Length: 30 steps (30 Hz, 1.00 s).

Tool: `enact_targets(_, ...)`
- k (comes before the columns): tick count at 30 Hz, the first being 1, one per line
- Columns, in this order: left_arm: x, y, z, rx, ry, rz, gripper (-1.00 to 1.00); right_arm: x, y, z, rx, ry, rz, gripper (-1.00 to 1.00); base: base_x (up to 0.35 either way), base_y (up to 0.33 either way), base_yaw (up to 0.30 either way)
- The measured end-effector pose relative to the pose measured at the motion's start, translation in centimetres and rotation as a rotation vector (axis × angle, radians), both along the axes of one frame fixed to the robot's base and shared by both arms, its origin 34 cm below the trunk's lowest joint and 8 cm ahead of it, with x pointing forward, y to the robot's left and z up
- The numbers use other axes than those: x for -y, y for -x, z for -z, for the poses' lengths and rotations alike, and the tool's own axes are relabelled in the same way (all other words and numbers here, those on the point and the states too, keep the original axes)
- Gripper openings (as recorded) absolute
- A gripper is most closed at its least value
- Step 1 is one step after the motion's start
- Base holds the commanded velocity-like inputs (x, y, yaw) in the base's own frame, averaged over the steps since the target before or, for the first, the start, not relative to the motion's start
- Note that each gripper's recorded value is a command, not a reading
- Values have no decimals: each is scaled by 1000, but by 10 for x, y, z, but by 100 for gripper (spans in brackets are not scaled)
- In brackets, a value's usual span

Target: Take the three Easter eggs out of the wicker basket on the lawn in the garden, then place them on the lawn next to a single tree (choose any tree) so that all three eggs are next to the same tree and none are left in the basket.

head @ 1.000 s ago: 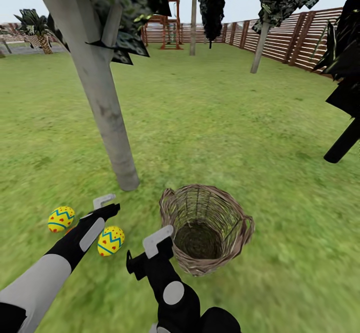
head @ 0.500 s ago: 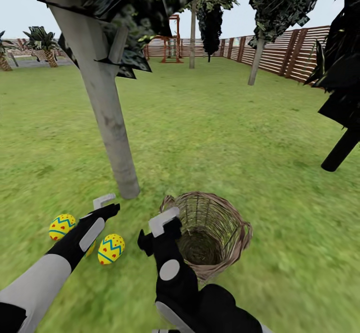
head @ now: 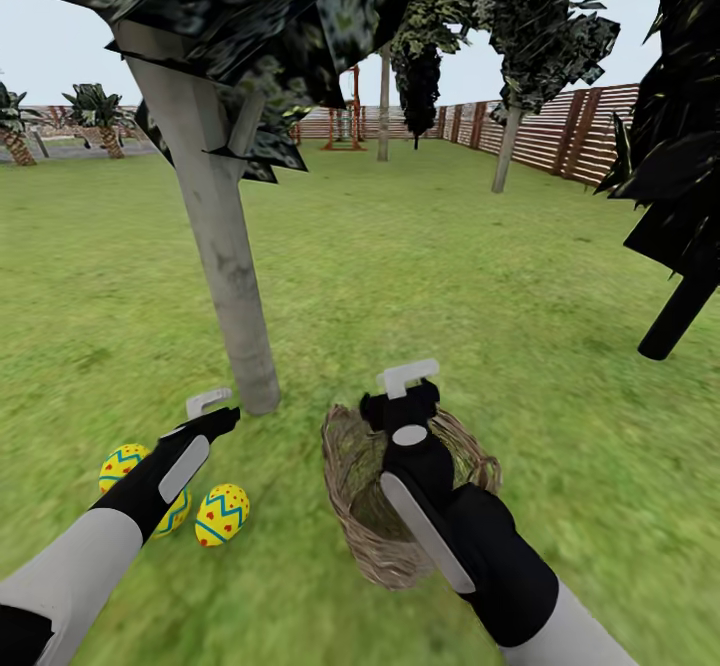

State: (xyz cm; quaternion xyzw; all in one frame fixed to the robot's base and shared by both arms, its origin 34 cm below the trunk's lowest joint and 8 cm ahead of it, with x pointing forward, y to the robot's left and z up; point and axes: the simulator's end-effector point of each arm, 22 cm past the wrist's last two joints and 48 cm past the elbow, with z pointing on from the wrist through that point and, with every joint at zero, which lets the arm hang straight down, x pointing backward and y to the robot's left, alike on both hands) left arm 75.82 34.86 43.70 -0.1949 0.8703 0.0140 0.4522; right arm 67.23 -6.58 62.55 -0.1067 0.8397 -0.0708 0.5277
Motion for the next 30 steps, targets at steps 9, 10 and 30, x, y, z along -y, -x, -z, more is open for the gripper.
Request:
enact_targets(9,0,-2,-26,37,0,0,100,118,-27,-28,20,7,212,100,0,0,0)
enact_targets(10,0,-2,-29,42,0,0,100,143,-30,-31,19,13,254,100,0,0,0)
enact_targets(30,0,-3,-86,123,3,0,100,414,36,-48,-22,-38,657,100,0,0,0)
